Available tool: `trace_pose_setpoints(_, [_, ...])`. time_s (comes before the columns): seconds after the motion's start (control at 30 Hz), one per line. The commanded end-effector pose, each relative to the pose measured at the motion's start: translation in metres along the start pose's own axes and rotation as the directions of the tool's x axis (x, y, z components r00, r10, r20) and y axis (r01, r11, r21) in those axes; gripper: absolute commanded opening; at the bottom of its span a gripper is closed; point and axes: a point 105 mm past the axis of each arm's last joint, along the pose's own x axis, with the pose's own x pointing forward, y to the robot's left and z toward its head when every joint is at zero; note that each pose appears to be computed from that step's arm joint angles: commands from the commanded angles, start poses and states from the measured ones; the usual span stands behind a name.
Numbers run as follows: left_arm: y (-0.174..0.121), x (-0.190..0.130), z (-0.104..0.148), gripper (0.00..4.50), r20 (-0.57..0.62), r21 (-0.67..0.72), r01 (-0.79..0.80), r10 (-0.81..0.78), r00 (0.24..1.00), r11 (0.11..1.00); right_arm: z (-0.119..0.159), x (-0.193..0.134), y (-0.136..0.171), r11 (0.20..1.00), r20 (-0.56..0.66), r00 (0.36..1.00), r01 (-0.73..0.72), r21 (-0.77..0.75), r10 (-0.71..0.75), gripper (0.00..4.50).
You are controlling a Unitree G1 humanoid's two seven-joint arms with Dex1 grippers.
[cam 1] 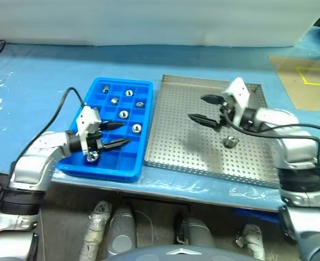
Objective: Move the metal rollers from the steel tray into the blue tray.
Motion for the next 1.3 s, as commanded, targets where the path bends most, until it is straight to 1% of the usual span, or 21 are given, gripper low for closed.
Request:
trace_pose_setpoints(0.03, [-0.003,0.018,0.004,3.39,0.019,0.039,0.083,-0.084,0.996,0.996,-0.003,-0.021,-0.006,0.995,-0.008,0.995,0.1,-0.015,-0.1,4.36])
trace_pose_setpoints(0.13, [-0.004,0.034,0.008,3.39,0.042,0.047,0.133,-0.135,0.99,0.99,-0.022,-0.025,-0.018,0.977,-0.044,0.976,0.215,-0.006,-0.215,4.36])
trace_pose_setpoints(0.27, [-0.003,0.042,0.011,3.39,0.052,0.054,0.169,-0.172,0.984,0.984,-0.036,-0.017,-0.021,0.966,-0.044,0.966,0.257,0.041,-0.255,4.36])
trace_pose_setpoints(0.47, [0.0,0.044,0.011,3.39,0.054,0.057,0.173,-0.177,0.983,0.983,-0.068,-0.015,-0.035,0.942,-0.11,0.941,0.329,0.07,-0.32,4.36])
trace_pose_setpoints(0.53, [-0.001,0.043,0.012,3.39,0.056,0.054,0.176,-0.178,0.982,0.983,-0.078,-0.017,-0.037,0.936,-0.129,0.937,0.339,0.097,-0.325,4.36])
trace_pose_setpoints(0.7, [-0.01,0.045,0.011,3.39,0.067,0.038,0.194,-0.196,0.978,0.98,-0.102,-0.016,-0.037,0.931,-0.182,0.925,0.354,0.089,-0.334,4.36])
trace_pose_setpoints(0.83, [-0.013,0.045,0.01,3.39,0.069,0.034,0.188,-0.19,0.979,0.982,-0.115,-0.014,-0.037,0.931,-0.212,0.921,0.353,0.092,-0.328,4.36])
trace_pose_setpoints(0.93, [-0.01,0.044,0.01,3.39,0.07,0.035,0.172,-0.174,0.982,0.985,-0.119,-0.011,-0.038,0.93,-0.218,0.918,0.356,0.087,-0.331,4.36])
trace_pose_setpoints(1.03, [-0.009,0.043,0.01,3.39,0.067,0.037,0.162,-0.164,0.984,0.986,-0.112,-0.009,-0.04,0.93,-0.173,0.926,0.355,0.098,-0.335,3.81])
trace_pose_setpoints(1.13, [-0.008,0.041,0.009,3.39,0.062,0.036,0.156,-0.158,0.985,0.987,-0.114,-0.008,-0.042,0.925,-0.198,0.913,0.374,0.063,-0.356,2.8])
trace_pose_setpoints(1.2, [-0.008,0.038,0.009,3.39,0.06,0.034,0.152,-0.154,0.986,0.988,-0.112,-0.007,-0.04,0.93,-0.18,0.921,0.361,0.067,-0.344,2.1])
trace_pose_setpoints(1.23, [-0.007,0.037,0.009,3.39,0.058,0.034,0.148,-0.15,0.987,0.988,-0.11,-0.007,-0.039,0.932,-0.166,0.927,0.353,0.081,-0.336,1.84])
trace_pose_setpoints(1.3, [-0.007,0.034,0.009,3.39,0.056,0.034,0.142,-0.144,0.988,0.989,-0.107,-0.006,-0.038,0.934,-0.154,0.931,0.346,0.092,-0.33,1.8])
